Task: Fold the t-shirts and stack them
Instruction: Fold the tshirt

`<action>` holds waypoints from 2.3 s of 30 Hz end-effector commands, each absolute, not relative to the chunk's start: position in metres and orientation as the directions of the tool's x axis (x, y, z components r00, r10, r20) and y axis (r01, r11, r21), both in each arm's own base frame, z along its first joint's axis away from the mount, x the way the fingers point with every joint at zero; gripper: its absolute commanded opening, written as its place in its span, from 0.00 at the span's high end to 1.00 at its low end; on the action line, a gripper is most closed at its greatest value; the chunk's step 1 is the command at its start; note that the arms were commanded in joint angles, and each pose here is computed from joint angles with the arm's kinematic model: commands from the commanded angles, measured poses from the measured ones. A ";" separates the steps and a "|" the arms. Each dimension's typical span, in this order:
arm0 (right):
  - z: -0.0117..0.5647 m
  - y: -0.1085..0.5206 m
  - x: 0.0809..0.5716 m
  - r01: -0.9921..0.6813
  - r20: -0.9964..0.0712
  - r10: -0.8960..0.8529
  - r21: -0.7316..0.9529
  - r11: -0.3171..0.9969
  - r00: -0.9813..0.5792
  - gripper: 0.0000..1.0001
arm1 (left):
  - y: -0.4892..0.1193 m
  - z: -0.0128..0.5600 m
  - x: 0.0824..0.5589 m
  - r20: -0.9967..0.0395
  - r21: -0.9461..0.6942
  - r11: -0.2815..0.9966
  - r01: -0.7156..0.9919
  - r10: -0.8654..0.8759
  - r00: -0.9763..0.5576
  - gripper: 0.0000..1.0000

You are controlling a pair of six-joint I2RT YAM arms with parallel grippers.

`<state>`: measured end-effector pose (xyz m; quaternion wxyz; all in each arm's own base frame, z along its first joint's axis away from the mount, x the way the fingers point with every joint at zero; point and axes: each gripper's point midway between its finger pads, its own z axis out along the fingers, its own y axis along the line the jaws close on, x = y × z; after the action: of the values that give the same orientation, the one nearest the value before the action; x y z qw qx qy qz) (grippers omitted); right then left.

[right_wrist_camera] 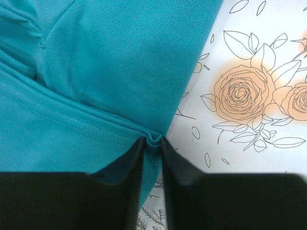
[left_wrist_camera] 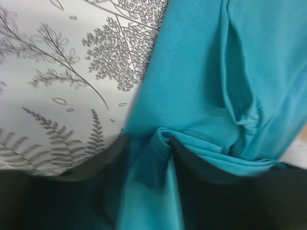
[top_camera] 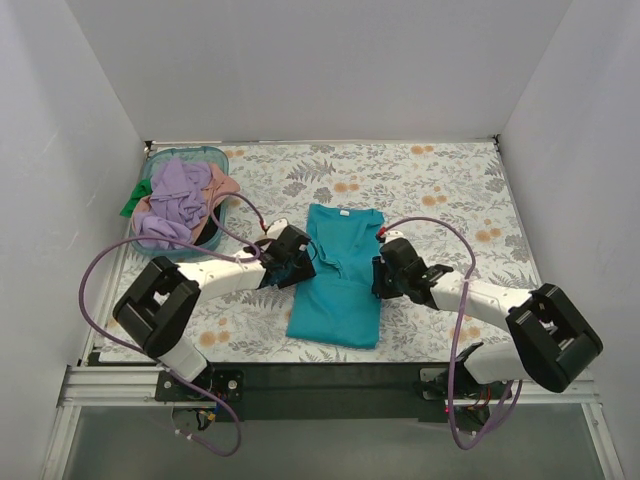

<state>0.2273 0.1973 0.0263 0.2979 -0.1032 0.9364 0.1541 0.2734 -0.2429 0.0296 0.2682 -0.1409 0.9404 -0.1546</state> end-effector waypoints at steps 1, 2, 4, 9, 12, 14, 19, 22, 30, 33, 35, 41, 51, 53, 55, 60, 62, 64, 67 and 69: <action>0.041 0.204 0.245 -0.289 -0.617 -0.099 0.216 0.933 -0.781 0.66 | -0.233 0.054 0.293 -0.524 -0.344 0.907 -0.243 -0.400 -0.752 0.39; 0.048 0.208 0.248 -0.302 -0.628 -0.103 0.219 0.928 -0.771 0.62 | -0.231 0.057 0.293 -0.527 -0.342 0.907 -0.244 -0.401 -0.749 0.28; 0.057 0.209 0.247 -0.316 -0.630 -0.112 0.222 0.922 -0.769 0.46 | -0.229 0.072 0.292 -0.537 -0.360 0.901 -0.242 -0.413 -0.736 0.08; 0.103 0.218 0.233 -0.425 -0.695 -0.116 0.290 0.858 -0.709 0.02 | -0.218 0.096 0.268 -0.510 -0.407 0.882 -0.238 -0.435 -0.742 0.07; 0.120 0.222 0.205 -0.508 -0.721 -0.129 0.337 0.793 -0.680 0.02 | -0.209 0.087 0.234 -0.435 -0.431 0.867 -0.250 -0.442 -0.784 0.06; 0.129 0.221 0.186 -0.531 -0.729 -0.115 0.370 0.762 -0.675 0.02 | -0.199 0.073 0.209 -0.384 -0.431 0.862 -0.265 -0.442 -0.811 0.06; 0.093 0.226 0.122 -0.556 -0.644 -0.188 0.432 0.710 -0.742 0.02 | -0.194 0.041 0.150 -0.213 -0.432 0.853 -0.292 -0.411 -0.886 0.05; 0.064 0.226 0.095 -0.519 -0.556 -0.216 0.471 0.713 -0.802 0.02 | -0.192 0.035 0.134 -0.188 -0.443 0.845 -0.300 -0.415 -0.890 0.10; 0.039 0.217 0.088 -0.382 -0.489 -0.118 0.485 0.787 -0.864 0.10 | -0.209 0.029 0.115 -0.122 -0.520 0.813 -0.260 -0.373 -0.920 0.37; 0.036 0.215 0.087 -0.356 -0.472 -0.099 0.493 0.794 -0.876 0.25 | -0.209 0.021 0.107 -0.105 -0.494 0.831 -0.256 -0.349 -0.931 0.42; 0.032 0.214 0.084 -0.345 -0.454 -0.101 0.495 0.797 -0.885 0.35 | -0.209 0.016 0.103 -0.094 -0.474 0.843 -0.255 -0.336 -0.937 0.50; 0.023 0.212 0.076 -0.326 -0.414 -0.108 0.502 0.801 -0.904 0.54 | -0.208 0.012 0.099 -0.087 -0.454 0.854 -0.253 -0.326 -0.942 0.79; 0.043 0.222 0.065 -0.385 -0.423 -0.144 0.564 0.730 -0.894 0.99 | -0.218 0.043 0.093 -0.140 -0.537 0.828 -0.161 -0.276 -0.951 1.00; 0.049 0.222 0.062 -0.398 -0.432 -0.147 0.578 0.713 -0.890 0.99 | -0.219 0.050 0.090 -0.141 -0.556 0.819 -0.142 -0.262 -0.955 1.00; 0.060 0.226 0.061 -0.417 -0.448 -0.147 0.594 0.689 -0.882 0.99 | -0.222 0.061 0.090 -0.153 -0.582 0.804 -0.120 -0.253 -0.955 1.00; 0.099 0.225 0.086 -0.450 -0.564 -0.093 0.538 0.713 -0.821 0.99 | -0.235 0.104 0.109 -0.241 -0.653 0.755 -0.053 -0.275 -0.931 1.00; 0.106 0.221 0.094 -0.459 -0.591 -0.101 0.495 0.738 -0.800 0.99 | -0.235 0.118 0.124 -0.301 -0.657 0.753 -0.046 -0.318 -0.899 1.00; 0.120 0.219 0.108 -0.449 -0.630 -0.079 0.455 0.769 -0.773 0.99 | -0.234 0.135 0.143 -0.361 -0.665 0.745 -0.056 -0.385 -0.849 1.00; 0.141 0.220 0.126 -0.445 -0.679 -0.059 0.409 0.796 -0.731 0.99 | -0.239 0.161 0.164 -0.418 -0.688 0.724 -0.043 -0.445 -0.792 1.00; 0.151 0.217 0.138 -0.430 -0.705 -0.039 0.386 0.816 -0.708 0.99 | -0.244 0.178 0.177 -0.451 -0.687 0.726 -0.030 -0.458 -0.766 1.00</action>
<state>0.1142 0.2260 0.1308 0.3064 -0.1421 0.8885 0.3107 0.1495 -0.2422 0.1454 0.2489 -0.1243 0.8967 -0.3442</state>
